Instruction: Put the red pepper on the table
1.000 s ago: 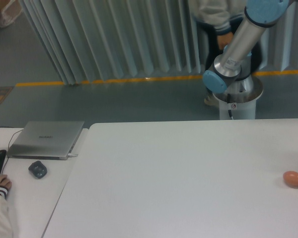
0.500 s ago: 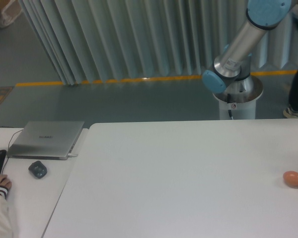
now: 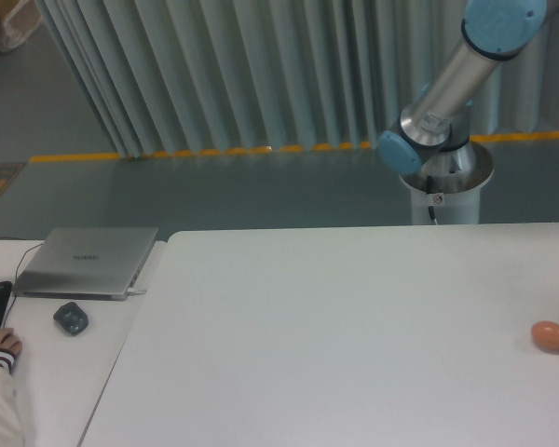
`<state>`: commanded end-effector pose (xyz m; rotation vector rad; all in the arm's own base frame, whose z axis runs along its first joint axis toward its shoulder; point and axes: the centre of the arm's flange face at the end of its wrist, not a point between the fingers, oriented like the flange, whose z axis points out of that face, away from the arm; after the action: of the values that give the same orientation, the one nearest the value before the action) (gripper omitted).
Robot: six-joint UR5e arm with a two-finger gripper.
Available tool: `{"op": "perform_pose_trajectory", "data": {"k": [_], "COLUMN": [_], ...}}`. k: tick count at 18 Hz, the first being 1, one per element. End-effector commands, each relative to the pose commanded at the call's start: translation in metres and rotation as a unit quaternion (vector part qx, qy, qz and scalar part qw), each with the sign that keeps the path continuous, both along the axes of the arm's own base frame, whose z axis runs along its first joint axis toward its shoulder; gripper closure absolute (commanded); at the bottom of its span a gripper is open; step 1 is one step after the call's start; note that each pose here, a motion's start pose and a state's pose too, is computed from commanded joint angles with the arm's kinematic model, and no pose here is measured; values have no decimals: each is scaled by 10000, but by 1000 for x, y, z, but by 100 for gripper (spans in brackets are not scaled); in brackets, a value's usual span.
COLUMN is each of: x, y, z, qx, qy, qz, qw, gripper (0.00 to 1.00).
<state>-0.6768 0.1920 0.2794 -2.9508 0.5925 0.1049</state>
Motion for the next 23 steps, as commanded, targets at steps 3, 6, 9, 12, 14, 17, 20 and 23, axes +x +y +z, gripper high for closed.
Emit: {"op": "perform_pose_trajectory", "data": {"k": [3,6,9,12,14,17,20,23], "x": [0,0,7,30,48,82,111,153], "y": [0,-3,-6,-4,2,34,70,101], "z": [5,15,41,79,96,112,125,140], "qx": [2,-16,-23,-33,-27,12,52,94], "qy": [39,108,239,167,110,111,108,100], "qz": [-7,17,41,41,123,325,488,545], "qw": [10000,9999,9997,9998,9999,9994,9987,9984], "gripper": [76,76,76,76,75,75,74,74]}}
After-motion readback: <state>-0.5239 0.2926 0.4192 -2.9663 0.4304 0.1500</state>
